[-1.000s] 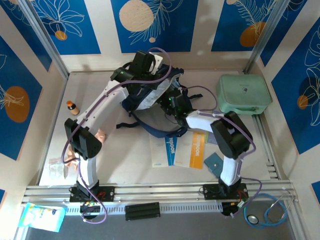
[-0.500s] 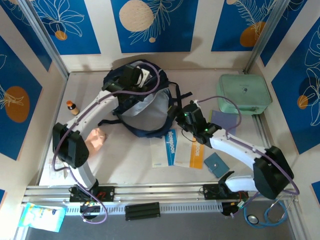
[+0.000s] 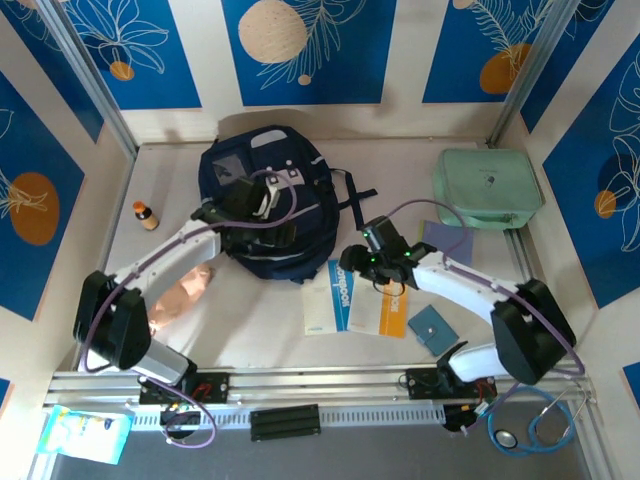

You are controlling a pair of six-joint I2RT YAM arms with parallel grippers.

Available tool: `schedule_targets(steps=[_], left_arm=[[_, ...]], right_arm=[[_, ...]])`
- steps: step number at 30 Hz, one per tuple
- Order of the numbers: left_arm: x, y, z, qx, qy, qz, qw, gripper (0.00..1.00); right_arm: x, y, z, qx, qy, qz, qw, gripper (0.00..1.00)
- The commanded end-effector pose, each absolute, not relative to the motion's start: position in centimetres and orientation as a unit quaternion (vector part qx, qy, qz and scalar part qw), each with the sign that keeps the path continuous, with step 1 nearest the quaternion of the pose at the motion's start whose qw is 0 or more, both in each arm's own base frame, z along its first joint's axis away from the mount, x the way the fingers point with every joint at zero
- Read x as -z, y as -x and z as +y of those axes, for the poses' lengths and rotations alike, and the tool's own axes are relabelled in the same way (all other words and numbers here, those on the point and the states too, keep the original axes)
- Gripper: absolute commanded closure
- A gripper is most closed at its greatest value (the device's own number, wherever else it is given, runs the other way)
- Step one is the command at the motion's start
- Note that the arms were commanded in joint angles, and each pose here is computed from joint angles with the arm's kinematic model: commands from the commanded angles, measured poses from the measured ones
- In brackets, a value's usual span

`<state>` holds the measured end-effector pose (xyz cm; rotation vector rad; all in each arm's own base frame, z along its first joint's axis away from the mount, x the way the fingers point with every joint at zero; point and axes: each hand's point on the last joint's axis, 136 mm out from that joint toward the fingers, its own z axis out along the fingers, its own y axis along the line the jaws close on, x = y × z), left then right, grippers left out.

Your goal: Pack books, pencil case, and school supplies into a backpack

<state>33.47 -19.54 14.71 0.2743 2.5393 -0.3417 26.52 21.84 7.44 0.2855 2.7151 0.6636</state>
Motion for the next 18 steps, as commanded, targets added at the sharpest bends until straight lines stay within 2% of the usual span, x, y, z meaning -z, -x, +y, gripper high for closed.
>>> schedule_targets(steps=[1, 9, 16, 18], left_arm=[[-14.1, -30.6, -21.1, 0.209, -0.031, 0.946, 0.246, 0.05], [-11.3, -26.6, -22.2, 0.288, 0.042, 0.931, 0.221, 0.05], [-9.1, -24.4, -24.0, 0.296, 0.037, 0.939, 0.172, 0.08], [-8.5, -23.8, -24.9, 0.300, 0.027, 0.941, 0.157, 0.14]], right_arm=[[-7.5, -25.7, 25.5, -0.282, -0.058, 0.951, 0.118, 0.41], [-5.1, -26.9, 28.7, -0.282, -0.027, 0.956, 0.075, 0.44], [-1.7, -25.5, 25.2, -0.230, -0.084, 0.969, 0.044, 0.44], [-1.0, -25.0, 23.9, -0.215, -0.096, 0.971, 0.039, 0.44]])
